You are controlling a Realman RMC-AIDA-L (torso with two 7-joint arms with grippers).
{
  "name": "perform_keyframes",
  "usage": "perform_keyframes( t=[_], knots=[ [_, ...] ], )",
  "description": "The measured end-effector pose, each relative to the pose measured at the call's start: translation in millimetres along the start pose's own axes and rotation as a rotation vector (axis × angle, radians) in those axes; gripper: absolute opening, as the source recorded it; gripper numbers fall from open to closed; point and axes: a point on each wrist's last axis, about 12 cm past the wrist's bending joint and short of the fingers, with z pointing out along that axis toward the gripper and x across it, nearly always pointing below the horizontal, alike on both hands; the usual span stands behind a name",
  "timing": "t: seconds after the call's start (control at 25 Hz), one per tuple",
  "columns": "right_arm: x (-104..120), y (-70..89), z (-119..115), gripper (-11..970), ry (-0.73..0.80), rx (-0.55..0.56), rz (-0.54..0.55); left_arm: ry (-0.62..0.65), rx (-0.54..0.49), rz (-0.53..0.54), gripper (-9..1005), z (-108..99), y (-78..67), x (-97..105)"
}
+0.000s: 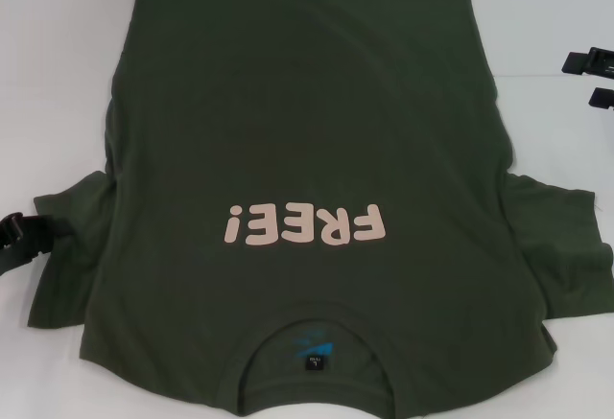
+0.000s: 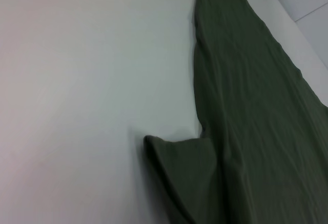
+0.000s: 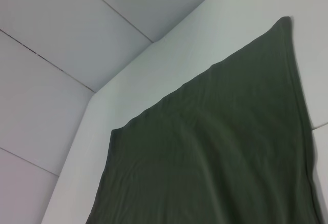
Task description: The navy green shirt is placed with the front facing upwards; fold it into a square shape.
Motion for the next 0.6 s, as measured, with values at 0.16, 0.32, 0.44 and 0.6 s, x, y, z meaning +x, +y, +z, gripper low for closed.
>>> perform_keyframes(
  t=[0.16, 0.32, 0.44, 0.6],
  knots=[
    [-0.6, 0.4, -0.3, 942, -0.001, 0.0, -0.003, -0.004, -0.008, 0.005, 373, 1.0, -0.2, -1.2],
    [-0.9, 0.7, -0.4, 942, -0.001, -0.001, -0.004, -0.004, -0.018, 0.012, 218, 2.3, -0.2, -1.7],
    [-0.9, 0.9, -0.4, 941, 0.0, -0.002, -0.005, 0.006, -0.033, 0.022, 112, 4.2, -0.4, -1.7],
    [-0.9, 1.1, -0.3, 941, 0.001, -0.003, -0.005, 0.014, -0.041, 0.033, 0, 5.3, -1.4, -2.4]
  ],
)
